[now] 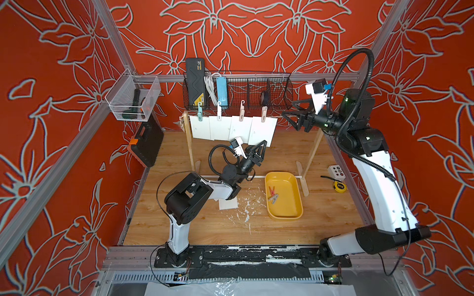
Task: Remove the postcards from the strings
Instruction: Pinch the postcard on the clothesline.
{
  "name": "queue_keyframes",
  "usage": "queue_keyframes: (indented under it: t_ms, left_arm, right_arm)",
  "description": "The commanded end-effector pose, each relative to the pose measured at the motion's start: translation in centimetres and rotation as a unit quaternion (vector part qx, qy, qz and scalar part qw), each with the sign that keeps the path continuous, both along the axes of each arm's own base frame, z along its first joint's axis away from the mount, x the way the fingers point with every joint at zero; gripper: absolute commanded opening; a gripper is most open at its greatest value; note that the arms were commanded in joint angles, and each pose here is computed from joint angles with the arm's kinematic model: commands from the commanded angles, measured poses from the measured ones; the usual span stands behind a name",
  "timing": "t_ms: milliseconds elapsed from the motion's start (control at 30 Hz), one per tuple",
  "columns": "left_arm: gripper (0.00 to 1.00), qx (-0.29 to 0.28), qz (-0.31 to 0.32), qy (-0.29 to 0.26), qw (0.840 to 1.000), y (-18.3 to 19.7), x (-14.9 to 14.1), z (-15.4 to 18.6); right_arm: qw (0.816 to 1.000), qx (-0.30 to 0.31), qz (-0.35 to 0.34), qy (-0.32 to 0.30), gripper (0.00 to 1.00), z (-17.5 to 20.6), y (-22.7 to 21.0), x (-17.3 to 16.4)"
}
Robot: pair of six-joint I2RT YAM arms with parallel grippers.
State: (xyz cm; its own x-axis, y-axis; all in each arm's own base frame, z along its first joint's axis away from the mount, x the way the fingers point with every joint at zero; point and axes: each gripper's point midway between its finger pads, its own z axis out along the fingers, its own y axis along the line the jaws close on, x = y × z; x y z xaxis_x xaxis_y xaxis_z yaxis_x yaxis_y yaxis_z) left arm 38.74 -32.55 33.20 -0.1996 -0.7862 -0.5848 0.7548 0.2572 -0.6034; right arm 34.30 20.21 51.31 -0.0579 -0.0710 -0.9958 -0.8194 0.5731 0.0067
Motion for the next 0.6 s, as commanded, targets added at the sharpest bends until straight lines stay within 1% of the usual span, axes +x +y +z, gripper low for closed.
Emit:
queue_keyframes:
  t_ms: [0, 67, 100, 133, 233, 367, 433, 567]
  left_arm:
    - [0.29, -0.08, -0.01, -0.103, 0.991, 2.6, -3.7, 5.8]
    - [0.21, -0.083, -0.015, -0.098, 0.992, 2.5, -3.6, 5.6]
    - [0.14, -0.081, -0.016, -0.098, 0.992, 2.4, -3.6, 5.6]
    - [0.1, -0.079, -0.018, -0.098, 0.992, 2.3, -3.6, 5.4]
    - [0.09, -0.081, -0.02, -0.089, 0.992, 2.2, -3.3, 5.0]
    - [0.06, -0.084, -0.025, -0.084, 0.993, 2.1, -3.1, 4.8]
    - [0.03, -0.084, -0.028, -0.088, 0.992, 1.9, -3.2, 5.0]
    - [0.01, -0.084, -0.029, -0.09, 0.992, 2.0, -3.3, 5.1]
  right_arm:
    - [1.0, 0.009, 0.019, -0.013, 0.75, 1.3, 0.4, -0.6]
    - [0.999, 0.009, 0.031, -0.011, 0.76, 1.4, 0.7, -0.7]
    - [0.999, 0.008, 0.041, -0.009, 0.77, 1.5, 1.0, -0.9]
    - [0.999, 0.006, 0.049, -0.008, 0.78, 1.5, 1.3, -1.0]
    - [0.997, 0.0, 0.071, -0.005, 0.8, 1.4, 2.1, -1.0]
    - [0.995, 0.007, 0.103, 0.0, 0.83, 1.2, 3.1, -0.6]
    - [0.994, 0.01, 0.113, 0.005, 0.83, 0.9, 3.5, 0.0]
    - [0.988, 0.017, 0.155, 0.015, 0.84, 0.6, 4.5, 0.3]
